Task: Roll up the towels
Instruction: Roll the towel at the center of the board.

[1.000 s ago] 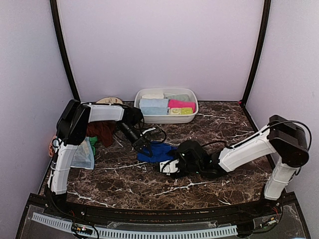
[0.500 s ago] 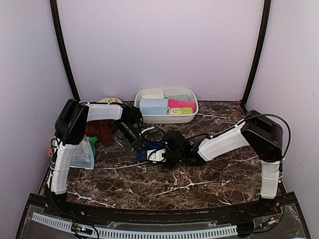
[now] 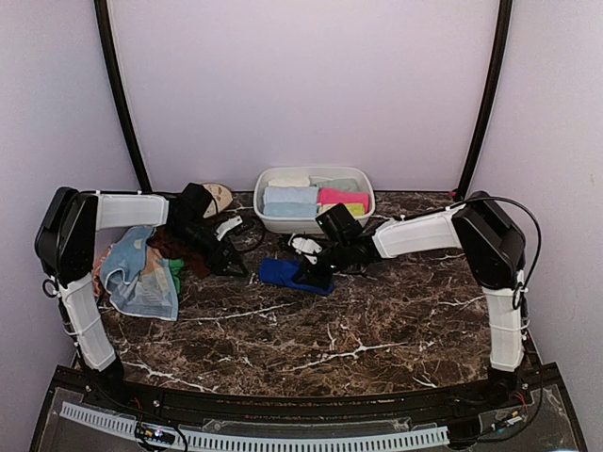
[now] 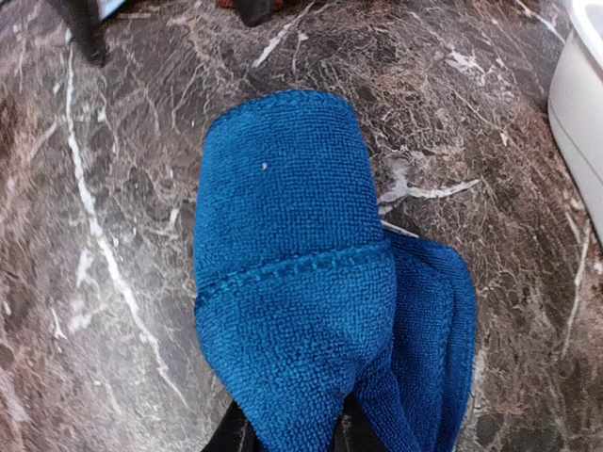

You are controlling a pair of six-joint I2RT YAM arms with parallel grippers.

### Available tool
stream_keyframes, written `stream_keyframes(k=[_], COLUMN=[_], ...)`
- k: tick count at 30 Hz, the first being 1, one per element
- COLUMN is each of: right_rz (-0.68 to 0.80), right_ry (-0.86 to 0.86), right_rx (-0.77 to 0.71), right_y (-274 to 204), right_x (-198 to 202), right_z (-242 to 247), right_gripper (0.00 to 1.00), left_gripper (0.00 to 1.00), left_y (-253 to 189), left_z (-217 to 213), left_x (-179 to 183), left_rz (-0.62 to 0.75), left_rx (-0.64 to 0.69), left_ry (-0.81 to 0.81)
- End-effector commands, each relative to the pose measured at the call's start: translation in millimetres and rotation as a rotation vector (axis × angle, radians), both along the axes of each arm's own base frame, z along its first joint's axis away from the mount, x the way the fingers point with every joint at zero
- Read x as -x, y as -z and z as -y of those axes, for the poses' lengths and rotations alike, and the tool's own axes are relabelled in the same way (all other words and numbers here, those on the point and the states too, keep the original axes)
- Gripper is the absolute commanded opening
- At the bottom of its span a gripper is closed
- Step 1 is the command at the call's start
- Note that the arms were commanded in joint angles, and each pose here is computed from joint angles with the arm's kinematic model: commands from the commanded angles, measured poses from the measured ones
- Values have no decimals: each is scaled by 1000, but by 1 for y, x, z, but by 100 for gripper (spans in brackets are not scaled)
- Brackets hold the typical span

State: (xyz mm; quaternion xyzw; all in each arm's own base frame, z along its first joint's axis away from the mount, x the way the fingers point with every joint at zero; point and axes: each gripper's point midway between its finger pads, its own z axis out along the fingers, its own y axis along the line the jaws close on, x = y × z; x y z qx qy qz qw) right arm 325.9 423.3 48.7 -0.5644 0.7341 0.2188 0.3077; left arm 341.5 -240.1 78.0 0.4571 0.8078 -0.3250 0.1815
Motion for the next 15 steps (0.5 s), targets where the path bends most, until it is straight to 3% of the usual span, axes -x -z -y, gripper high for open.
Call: stream_keyframes(k=[1, 5, 15], right_rz=[-464, -662, -946], right_ry=[125, 221, 337], right_rx=[14, -10, -96], right_y=[45, 56, 72], right_x=[24, 16, 16], right_z=[13, 15, 23], right_gripper=[6, 6, 8], left_gripper=[68, 67, 74], left_y=[-25, -26, -15], left_z=[7, 17, 83], left_x=[0, 7, 5], left_rz=[182, 260, 720], left_rx=[32, -21, -210], left_ry=[80, 162, 371])
